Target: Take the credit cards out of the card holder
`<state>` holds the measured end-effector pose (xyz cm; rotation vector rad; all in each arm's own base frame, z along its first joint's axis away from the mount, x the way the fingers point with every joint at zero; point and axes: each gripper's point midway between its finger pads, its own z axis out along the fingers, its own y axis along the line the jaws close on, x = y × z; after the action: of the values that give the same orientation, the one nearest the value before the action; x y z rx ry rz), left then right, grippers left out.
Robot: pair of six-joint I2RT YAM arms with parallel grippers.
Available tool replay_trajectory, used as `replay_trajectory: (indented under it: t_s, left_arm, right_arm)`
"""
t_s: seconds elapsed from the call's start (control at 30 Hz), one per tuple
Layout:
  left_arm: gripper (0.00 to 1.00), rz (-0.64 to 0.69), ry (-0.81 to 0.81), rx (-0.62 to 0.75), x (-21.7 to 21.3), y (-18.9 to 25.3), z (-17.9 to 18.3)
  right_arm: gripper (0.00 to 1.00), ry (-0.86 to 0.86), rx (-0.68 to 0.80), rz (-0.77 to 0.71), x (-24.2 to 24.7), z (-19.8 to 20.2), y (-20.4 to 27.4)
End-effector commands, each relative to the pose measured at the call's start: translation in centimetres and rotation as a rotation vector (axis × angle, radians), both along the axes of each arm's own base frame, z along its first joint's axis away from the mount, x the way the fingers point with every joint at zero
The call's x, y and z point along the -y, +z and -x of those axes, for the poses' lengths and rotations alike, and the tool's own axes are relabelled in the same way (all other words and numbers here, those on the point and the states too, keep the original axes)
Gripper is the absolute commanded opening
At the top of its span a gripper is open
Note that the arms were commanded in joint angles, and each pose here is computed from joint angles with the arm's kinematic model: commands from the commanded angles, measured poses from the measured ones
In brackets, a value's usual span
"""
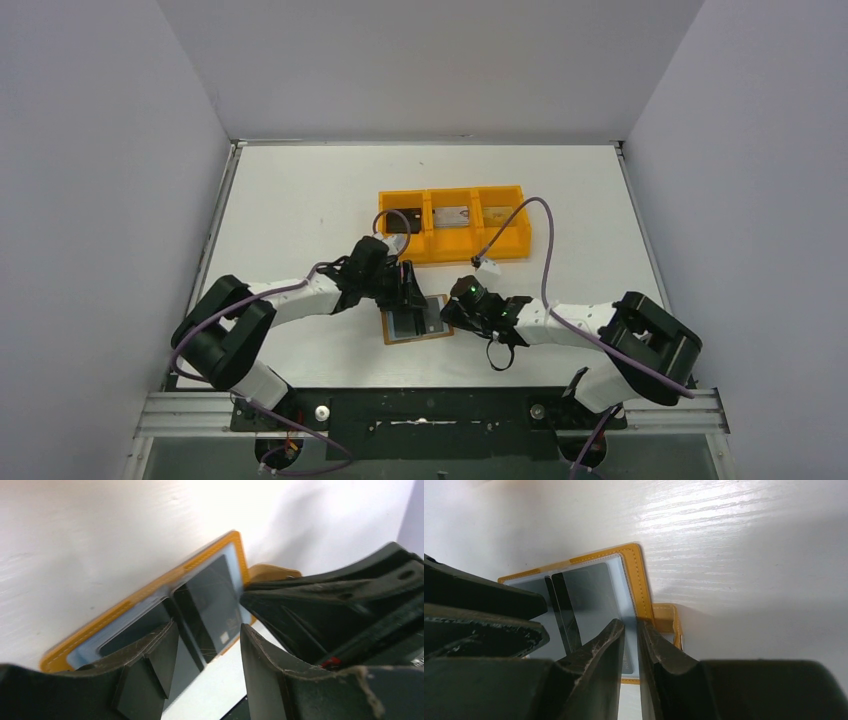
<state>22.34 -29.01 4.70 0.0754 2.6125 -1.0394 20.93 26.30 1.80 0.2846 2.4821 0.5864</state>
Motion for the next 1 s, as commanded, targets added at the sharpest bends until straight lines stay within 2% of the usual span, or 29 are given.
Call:
replay_trajectory:
  t_s: [0.0, 0.17, 0.4, 0.8, 0.9, 0.97]
  left_arm:
    - [0.49, -0.057, 0.107, 0.015, -1.3, -1.3, -0.9]
    - [0.51, -0.046, 0.128, -0.009, -1.8, -2.8, -0.1]
    - [0.52, -0.153, 0.151, -0.069, -3.4, -5.8, 0.8]
    - [0.51, -0.148, 0.198, -0.091, -4.5, -7.1, 2.0]
    - [0.46, -0.112, 0.179, -0.086, -3.8, -6.5, 1.9]
    - [0.39, -0.088, 0.17, -0.081, -3.5, -6.1, 1.9]
  right_arm:
    - [0.19, -0.005, -0.083, 0.075, 1.8, 1.7, -3.0]
    - [0.19, 0.0, -0.09, 0.063, 1.5, 1.8, -3.1]
    - [0.18, 0.008, -0.089, -0.014, 0.5, 1.9, -2.8]
    - [0.17, 0.029, -0.122, -0.034, -0.2, 2.5, -3.5]
    - [0.17, 0.034, -0.121, -0.044, -0.4, 2.4, -3.3]
    - [0.16, 0.033, -0.122, -0.044, -0.5, 2.4, -3.3]
